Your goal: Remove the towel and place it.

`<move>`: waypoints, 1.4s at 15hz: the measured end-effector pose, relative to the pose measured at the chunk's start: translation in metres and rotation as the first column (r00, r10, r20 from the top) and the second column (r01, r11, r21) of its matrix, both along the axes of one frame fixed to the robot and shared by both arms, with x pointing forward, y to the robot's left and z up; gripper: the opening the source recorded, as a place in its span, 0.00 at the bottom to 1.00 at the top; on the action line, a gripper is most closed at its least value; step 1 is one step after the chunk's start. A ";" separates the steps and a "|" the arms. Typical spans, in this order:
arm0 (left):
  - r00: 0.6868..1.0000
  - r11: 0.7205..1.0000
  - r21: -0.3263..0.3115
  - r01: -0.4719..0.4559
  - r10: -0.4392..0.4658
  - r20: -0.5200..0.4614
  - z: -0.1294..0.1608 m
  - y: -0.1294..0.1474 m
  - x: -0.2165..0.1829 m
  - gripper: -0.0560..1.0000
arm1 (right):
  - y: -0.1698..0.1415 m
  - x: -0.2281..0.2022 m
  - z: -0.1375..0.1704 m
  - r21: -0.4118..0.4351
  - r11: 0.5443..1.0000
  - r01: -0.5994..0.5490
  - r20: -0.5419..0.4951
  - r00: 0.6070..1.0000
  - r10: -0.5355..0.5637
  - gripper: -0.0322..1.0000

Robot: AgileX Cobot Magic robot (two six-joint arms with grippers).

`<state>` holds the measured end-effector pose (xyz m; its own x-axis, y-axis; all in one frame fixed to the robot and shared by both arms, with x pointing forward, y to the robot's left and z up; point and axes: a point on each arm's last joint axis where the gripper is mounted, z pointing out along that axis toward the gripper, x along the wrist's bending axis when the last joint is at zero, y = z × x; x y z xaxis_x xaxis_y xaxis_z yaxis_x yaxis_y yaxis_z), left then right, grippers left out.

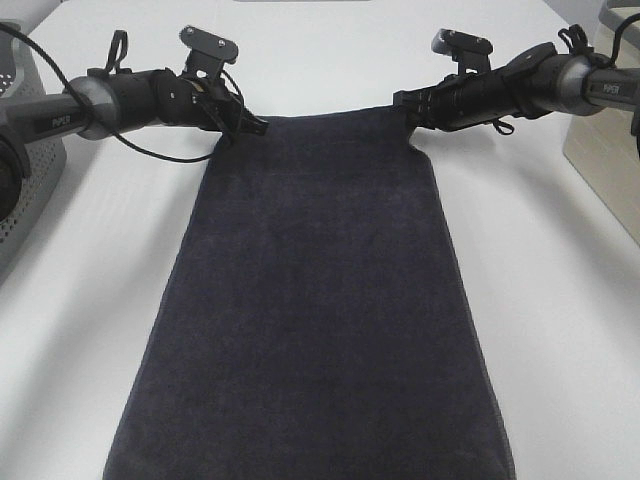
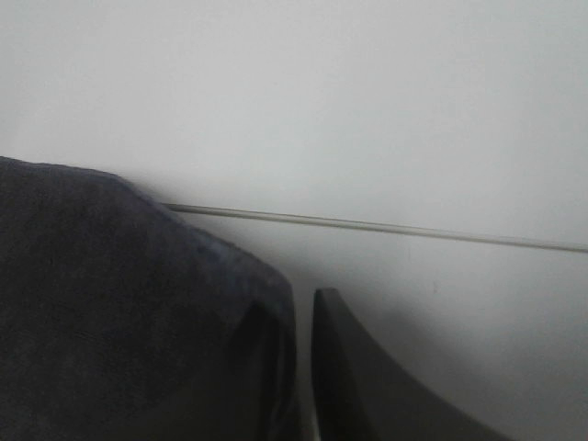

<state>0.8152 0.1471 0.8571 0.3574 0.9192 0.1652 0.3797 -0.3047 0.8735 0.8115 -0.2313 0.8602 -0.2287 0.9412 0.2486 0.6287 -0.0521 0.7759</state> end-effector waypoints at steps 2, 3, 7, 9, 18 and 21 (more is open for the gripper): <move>1.000 1.000 -0.001 -0.005 0.005 0.010 -0.005 0.000 0.001 0.30 | 0.000 0.000 0.000 -0.001 1.000 0.004 0.003 1.000 -0.004 0.39; 1.000 1.000 -0.002 -0.008 0.008 0.019 -0.006 0.001 0.001 0.38 | 0.000 0.000 0.000 -0.001 1.000 0.004 0.003 1.000 -0.004 0.52; 0.999 1.000 -0.006 -0.012 0.012 0.040 -0.002 0.001 0.002 0.64 | 0.001 0.000 0.007 0.007 1.000 -0.004 0.006 1.000 0.004 0.72; 0.999 1.000 0.001 0.020 -0.020 -0.038 0.018 -0.001 -0.001 0.66 | 0.007 -0.005 0.038 0.035 0.996 -0.078 0.000 0.997 0.078 0.73; 0.878 0.988 -0.024 -0.154 0.126 -0.463 0.218 0.028 -0.083 0.80 | -0.013 -0.105 0.234 -0.117 0.987 -0.108 -0.352 0.934 0.060 0.76; 0.870 0.966 -0.037 -0.256 0.214 -0.445 0.283 0.082 -0.112 0.80 | -0.050 -0.129 0.283 -0.121 0.993 -0.012 -0.278 0.960 -0.022 0.76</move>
